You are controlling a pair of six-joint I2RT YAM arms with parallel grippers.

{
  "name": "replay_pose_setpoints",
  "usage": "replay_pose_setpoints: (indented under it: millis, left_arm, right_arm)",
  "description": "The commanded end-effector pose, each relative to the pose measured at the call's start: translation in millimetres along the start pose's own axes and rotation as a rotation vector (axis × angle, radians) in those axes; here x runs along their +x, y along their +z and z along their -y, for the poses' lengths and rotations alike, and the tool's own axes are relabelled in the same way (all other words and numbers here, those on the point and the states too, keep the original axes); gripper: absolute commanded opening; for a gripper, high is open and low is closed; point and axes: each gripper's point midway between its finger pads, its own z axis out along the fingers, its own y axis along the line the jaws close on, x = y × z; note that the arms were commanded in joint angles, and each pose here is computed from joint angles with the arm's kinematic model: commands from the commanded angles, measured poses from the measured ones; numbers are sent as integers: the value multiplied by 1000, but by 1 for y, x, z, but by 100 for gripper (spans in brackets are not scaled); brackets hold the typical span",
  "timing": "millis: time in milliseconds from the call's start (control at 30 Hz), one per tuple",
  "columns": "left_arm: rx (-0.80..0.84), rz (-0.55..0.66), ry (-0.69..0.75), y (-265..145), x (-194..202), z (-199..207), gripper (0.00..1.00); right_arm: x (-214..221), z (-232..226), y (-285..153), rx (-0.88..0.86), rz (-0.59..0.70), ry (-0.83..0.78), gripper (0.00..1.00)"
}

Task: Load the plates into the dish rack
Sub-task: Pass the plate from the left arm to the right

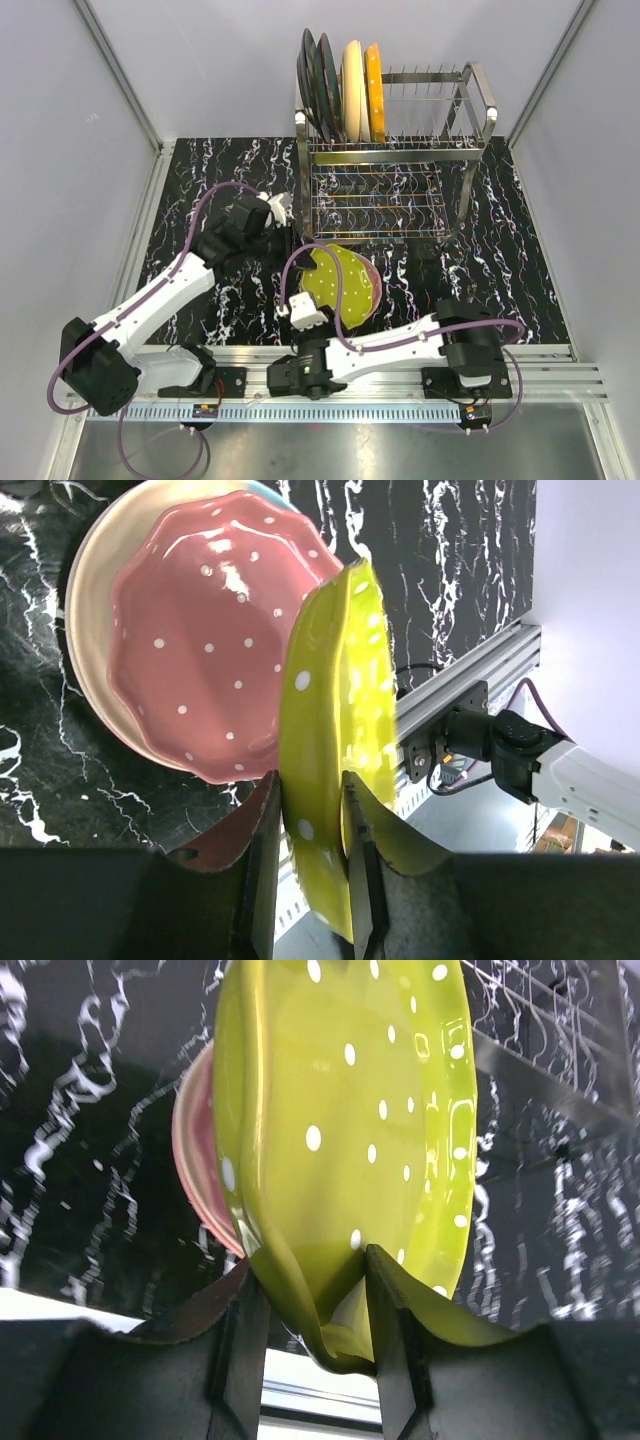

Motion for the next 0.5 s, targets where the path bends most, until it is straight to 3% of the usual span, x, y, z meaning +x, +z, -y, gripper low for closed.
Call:
replay_pose_setpoints:
  millis: [0, 267, 467]
  left_arm:
    - [121, 42, 103, -14, -16, 32, 28]
    - [114, 41, 109, -14, -18, 32, 31]
    - [99, 37, 125, -13, -19, 30, 38]
  right_arm:
    - [-30, 44, -6, 159, 141, 68, 23]
    - [-30, 47, -8, 142, 139, 117, 20]
    - [-38, 50, -12, 115, 152, 156, 12]
